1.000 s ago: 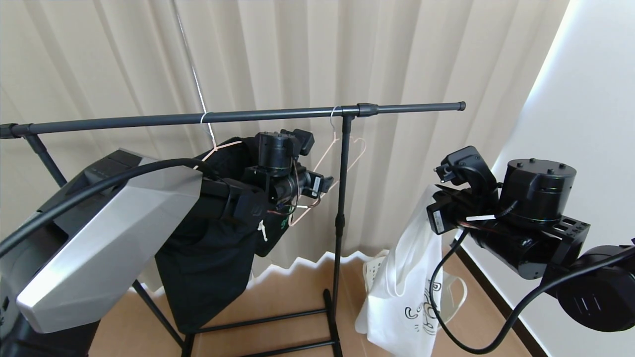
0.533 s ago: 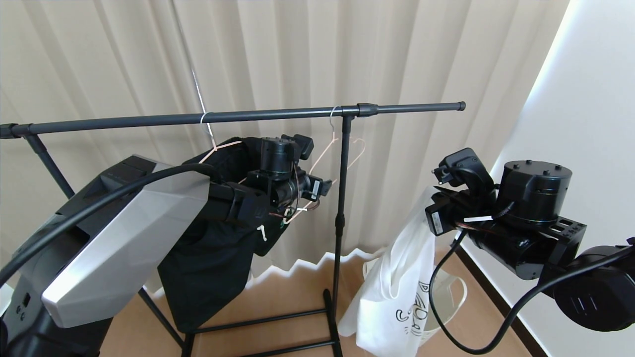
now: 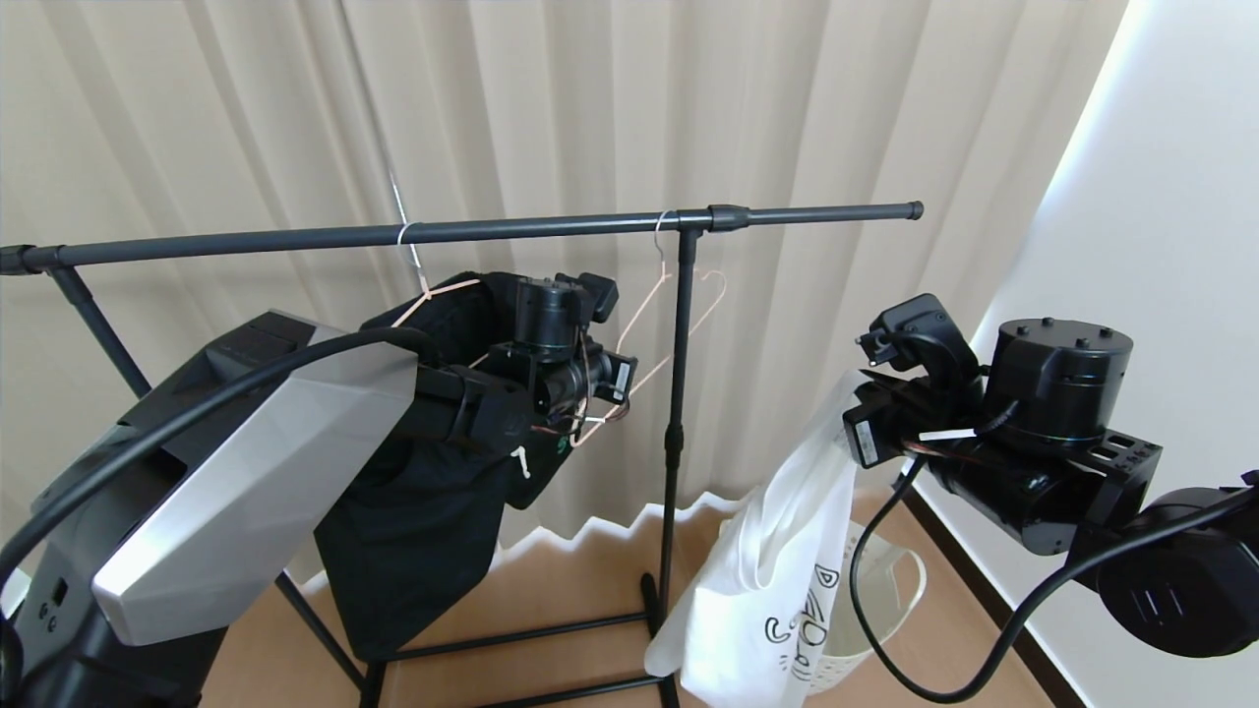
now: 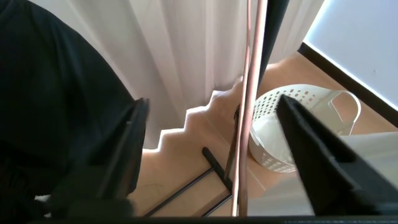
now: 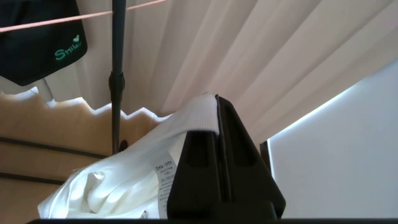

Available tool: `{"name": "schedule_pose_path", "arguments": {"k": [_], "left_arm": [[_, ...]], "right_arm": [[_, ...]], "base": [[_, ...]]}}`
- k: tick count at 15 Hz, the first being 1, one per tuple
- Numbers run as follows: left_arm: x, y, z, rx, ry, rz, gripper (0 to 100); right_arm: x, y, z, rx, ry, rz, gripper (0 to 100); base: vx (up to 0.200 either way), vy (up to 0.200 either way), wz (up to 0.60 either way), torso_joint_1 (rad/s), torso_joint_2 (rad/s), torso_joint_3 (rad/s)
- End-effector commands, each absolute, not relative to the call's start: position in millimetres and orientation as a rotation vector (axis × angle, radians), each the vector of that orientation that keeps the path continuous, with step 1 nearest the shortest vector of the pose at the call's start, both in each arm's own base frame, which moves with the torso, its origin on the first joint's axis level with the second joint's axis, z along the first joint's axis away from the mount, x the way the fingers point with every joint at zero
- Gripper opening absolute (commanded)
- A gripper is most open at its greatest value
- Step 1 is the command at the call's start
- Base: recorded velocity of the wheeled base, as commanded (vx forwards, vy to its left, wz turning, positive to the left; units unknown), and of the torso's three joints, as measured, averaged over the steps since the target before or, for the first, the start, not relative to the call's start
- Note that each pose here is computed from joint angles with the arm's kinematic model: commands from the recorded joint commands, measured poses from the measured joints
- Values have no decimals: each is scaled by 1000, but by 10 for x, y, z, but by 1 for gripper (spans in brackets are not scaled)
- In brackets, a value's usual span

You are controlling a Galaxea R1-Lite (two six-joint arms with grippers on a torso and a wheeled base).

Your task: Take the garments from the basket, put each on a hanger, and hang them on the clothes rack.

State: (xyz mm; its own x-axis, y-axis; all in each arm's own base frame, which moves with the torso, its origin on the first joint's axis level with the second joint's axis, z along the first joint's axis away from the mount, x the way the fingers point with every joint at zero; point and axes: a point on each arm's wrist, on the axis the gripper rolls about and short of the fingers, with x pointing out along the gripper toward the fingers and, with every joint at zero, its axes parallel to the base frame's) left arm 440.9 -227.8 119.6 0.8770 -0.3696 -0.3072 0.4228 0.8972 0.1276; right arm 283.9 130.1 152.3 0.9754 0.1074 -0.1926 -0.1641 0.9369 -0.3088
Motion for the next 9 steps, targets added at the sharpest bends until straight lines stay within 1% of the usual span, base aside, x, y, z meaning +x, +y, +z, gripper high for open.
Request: {"name": "schedule_pose_path", "arguments": {"k": [1, 9], "left_arm": [[4417, -2263, 1197, 193, 280, -412, 0], [4437, -2186, 1254, 179, 270, -387, 0]], "right_arm": [[2840, 1303, 1518, -330, 176, 140, 0], [2840, 1303, 1518, -330, 176, 140, 0]], "base": [[0, 0, 0, 0, 0, 0], [0, 0, 0, 0, 0, 0]]}}
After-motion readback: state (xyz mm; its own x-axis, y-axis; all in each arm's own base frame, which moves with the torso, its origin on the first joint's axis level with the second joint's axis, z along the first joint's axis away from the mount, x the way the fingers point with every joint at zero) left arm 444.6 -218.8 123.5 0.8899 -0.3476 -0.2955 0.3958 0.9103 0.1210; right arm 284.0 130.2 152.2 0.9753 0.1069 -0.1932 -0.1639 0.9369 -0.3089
